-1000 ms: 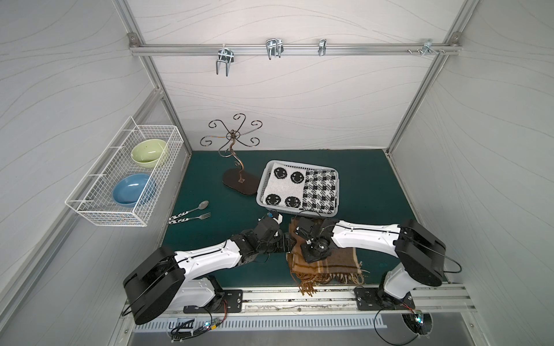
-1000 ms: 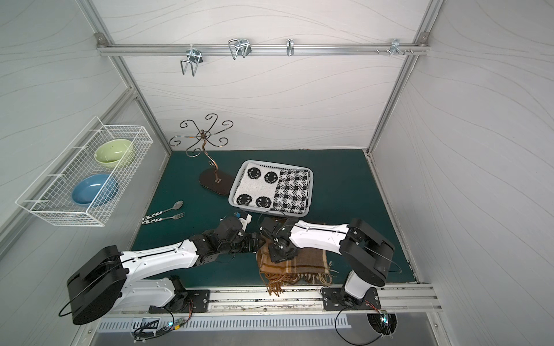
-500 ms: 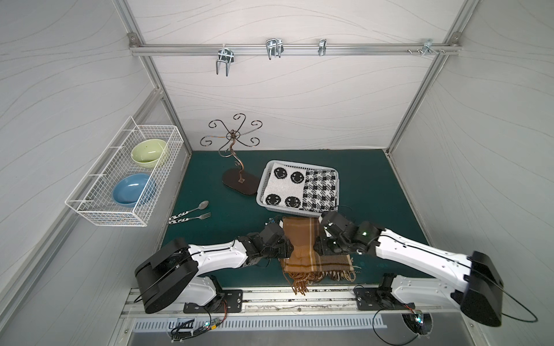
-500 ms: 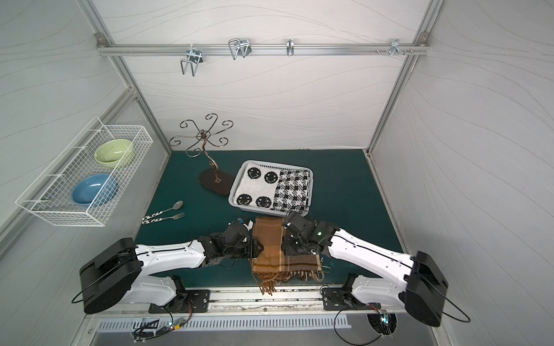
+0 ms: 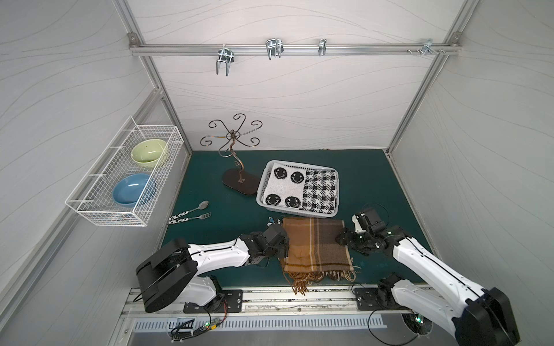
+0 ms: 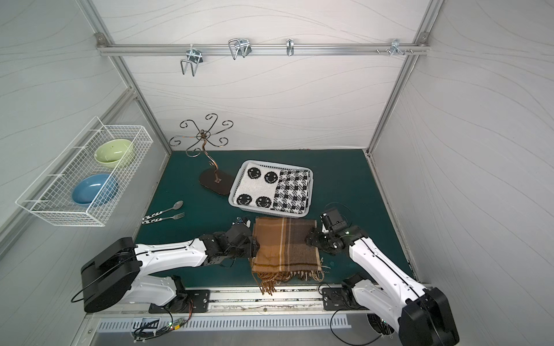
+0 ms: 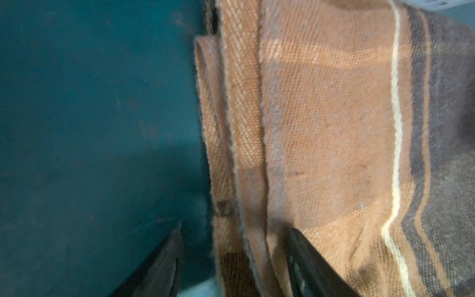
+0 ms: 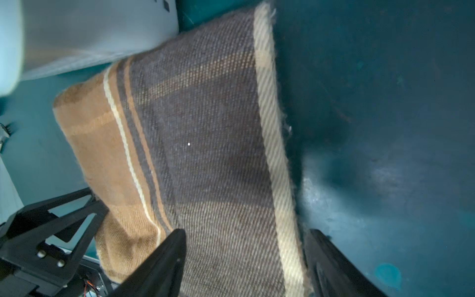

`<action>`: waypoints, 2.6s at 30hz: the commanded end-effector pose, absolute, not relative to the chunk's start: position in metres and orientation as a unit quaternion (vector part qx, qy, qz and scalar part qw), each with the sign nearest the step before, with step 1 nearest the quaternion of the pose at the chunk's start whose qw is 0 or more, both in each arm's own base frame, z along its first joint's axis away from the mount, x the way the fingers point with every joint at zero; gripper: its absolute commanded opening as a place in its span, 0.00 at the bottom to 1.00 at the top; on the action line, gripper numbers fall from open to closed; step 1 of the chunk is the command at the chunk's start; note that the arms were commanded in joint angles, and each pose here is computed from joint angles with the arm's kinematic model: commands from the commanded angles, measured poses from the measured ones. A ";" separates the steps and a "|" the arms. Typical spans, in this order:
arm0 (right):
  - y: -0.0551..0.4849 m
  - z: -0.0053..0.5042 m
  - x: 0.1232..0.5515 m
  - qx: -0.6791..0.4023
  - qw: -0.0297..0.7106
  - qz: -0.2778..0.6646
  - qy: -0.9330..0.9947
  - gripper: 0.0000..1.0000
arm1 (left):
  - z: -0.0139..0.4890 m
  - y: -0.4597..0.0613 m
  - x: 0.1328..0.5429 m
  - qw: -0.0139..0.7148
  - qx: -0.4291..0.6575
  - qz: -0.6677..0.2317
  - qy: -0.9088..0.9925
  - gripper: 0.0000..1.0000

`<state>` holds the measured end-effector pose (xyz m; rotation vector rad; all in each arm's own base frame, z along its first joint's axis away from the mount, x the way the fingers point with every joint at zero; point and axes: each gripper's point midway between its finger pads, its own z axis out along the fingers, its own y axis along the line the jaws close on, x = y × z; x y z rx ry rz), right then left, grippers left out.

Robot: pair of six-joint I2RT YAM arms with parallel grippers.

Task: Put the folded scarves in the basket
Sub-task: Move the scarf to the center of the board, then pick up the scarf at the center of the board.

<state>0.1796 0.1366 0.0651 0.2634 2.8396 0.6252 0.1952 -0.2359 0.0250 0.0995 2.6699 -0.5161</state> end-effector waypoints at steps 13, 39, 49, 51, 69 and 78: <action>0.152 0.030 0.189 0.079 0.062 0.261 0.960 0.78 | 0.040 -0.262 0.218 0.237 -0.003 -0.263 0.935 0.71; 0.193 0.002 0.174 -0.012 0.029 0.293 0.955 0.21 | 0.041 -0.278 0.212 0.228 -0.006 -0.300 0.926 0.00; 0.202 0.028 0.169 -0.052 0.060 0.323 0.943 0.00 | 0.059 -0.245 0.223 0.228 -0.030 -0.310 0.923 0.00; 0.206 0.038 0.166 -0.070 0.074 0.319 0.942 0.00 | 0.062 -0.252 0.220 0.219 -0.028 -0.329 0.918 0.00; 0.179 0.113 0.137 -0.055 0.134 0.320 0.936 0.00 | 0.123 -0.271 0.199 0.226 0.007 -0.370 0.901 0.00; 0.194 0.204 0.139 -0.097 0.174 0.365 0.909 0.00 | 0.227 -0.274 0.196 0.271 0.035 -0.416 0.867 0.00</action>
